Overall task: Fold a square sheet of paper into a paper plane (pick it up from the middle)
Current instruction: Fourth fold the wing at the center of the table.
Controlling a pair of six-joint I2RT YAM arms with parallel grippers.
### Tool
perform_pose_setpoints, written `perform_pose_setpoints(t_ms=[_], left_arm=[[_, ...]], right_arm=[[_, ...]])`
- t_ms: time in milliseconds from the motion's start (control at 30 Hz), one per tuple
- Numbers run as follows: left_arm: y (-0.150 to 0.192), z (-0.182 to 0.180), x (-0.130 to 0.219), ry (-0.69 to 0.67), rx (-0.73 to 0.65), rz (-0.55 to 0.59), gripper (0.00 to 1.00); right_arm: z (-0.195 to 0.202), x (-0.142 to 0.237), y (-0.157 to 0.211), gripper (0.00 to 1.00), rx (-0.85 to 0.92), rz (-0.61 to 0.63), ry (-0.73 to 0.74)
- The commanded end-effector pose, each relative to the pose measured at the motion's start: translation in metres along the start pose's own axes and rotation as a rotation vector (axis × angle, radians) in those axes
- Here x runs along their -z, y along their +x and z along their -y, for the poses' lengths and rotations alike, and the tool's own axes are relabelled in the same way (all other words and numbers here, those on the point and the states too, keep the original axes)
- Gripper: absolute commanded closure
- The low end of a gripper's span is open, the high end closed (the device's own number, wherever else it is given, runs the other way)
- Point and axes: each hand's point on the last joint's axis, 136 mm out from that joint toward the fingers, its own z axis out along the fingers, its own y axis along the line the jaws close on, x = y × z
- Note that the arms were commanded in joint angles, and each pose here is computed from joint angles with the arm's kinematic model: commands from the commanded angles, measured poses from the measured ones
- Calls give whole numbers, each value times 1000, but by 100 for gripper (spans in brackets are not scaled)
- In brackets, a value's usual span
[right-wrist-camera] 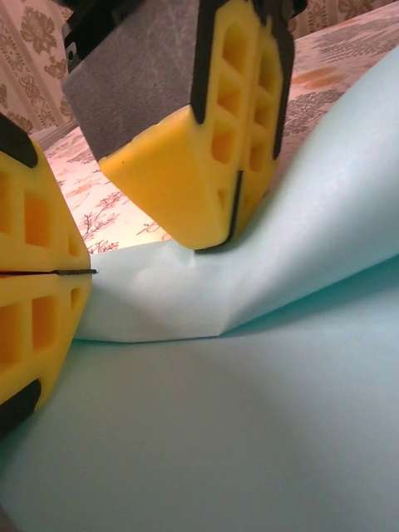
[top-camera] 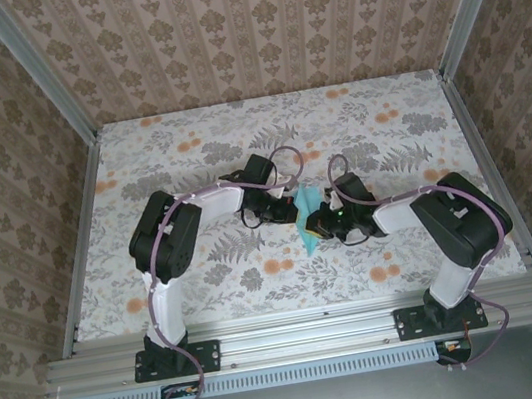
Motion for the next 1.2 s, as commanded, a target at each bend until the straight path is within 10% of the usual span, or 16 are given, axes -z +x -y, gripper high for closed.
perform_pose_setpoints(t_ms=[0, 1167], left_arm=[[54, -50, -27, -155, 65, -167, 99], [65, -61, -34, -161, 81, -206, 100]], right_arm=[[-8, -1, 8, 91, 0, -21, -33], [-13, -13, 27, 91, 31, -79, -27]])
